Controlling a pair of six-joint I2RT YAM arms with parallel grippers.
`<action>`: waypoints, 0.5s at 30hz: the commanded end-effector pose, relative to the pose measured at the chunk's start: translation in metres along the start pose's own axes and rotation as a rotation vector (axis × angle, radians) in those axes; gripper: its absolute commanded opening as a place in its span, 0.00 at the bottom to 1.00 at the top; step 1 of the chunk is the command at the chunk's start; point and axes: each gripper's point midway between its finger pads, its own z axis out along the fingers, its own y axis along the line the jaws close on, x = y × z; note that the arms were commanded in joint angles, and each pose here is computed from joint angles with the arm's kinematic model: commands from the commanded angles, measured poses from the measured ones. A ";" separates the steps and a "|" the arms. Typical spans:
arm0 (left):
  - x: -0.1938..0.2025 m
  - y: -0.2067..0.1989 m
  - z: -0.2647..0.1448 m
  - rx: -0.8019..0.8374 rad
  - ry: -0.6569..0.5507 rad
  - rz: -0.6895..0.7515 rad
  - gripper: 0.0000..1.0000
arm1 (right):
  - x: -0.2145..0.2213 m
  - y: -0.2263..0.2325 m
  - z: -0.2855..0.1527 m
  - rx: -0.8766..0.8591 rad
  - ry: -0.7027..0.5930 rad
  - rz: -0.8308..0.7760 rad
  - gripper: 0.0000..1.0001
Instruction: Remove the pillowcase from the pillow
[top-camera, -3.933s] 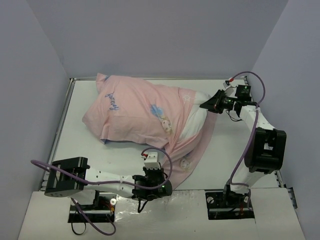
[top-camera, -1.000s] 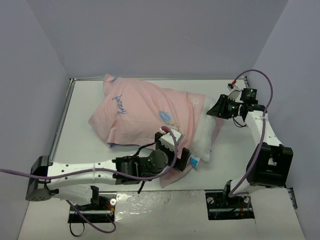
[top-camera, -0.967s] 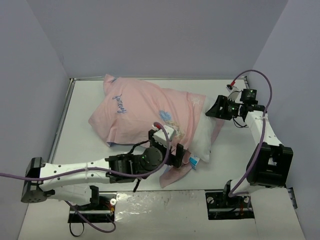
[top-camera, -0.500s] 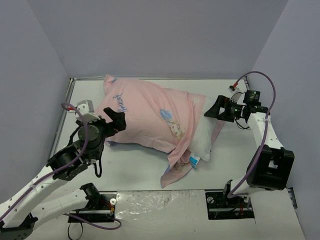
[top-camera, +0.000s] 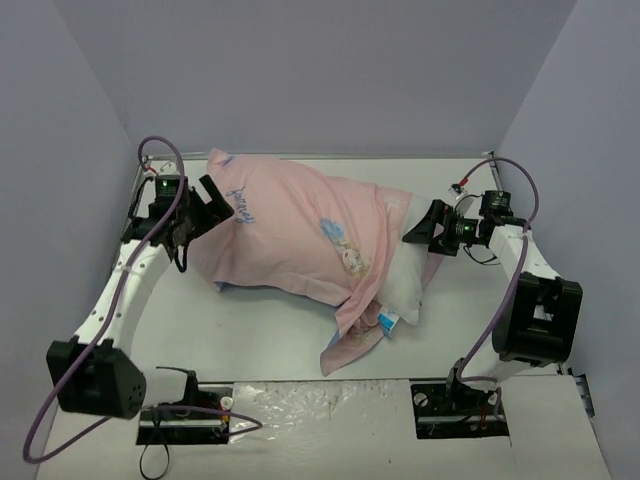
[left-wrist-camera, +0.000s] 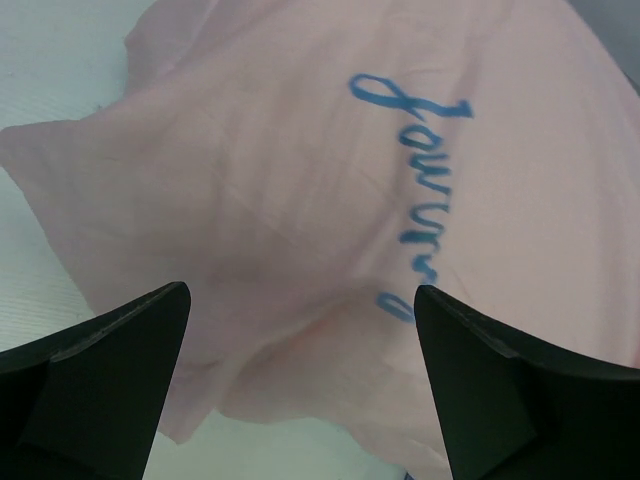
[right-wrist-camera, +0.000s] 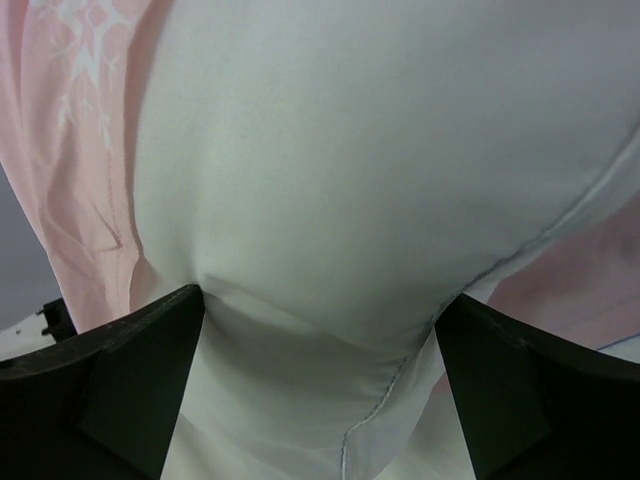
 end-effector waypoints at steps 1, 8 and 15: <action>-0.022 -0.007 0.004 0.125 0.068 -0.029 0.94 | 0.013 0.022 0.003 -0.183 0.044 -0.094 0.92; -0.050 0.016 0.054 0.099 0.116 -0.010 0.94 | 0.011 0.024 0.008 -0.189 0.051 -0.160 0.73; -0.046 0.043 0.095 0.070 0.149 0.141 0.94 | 0.010 0.030 0.010 -0.211 0.056 -0.195 0.56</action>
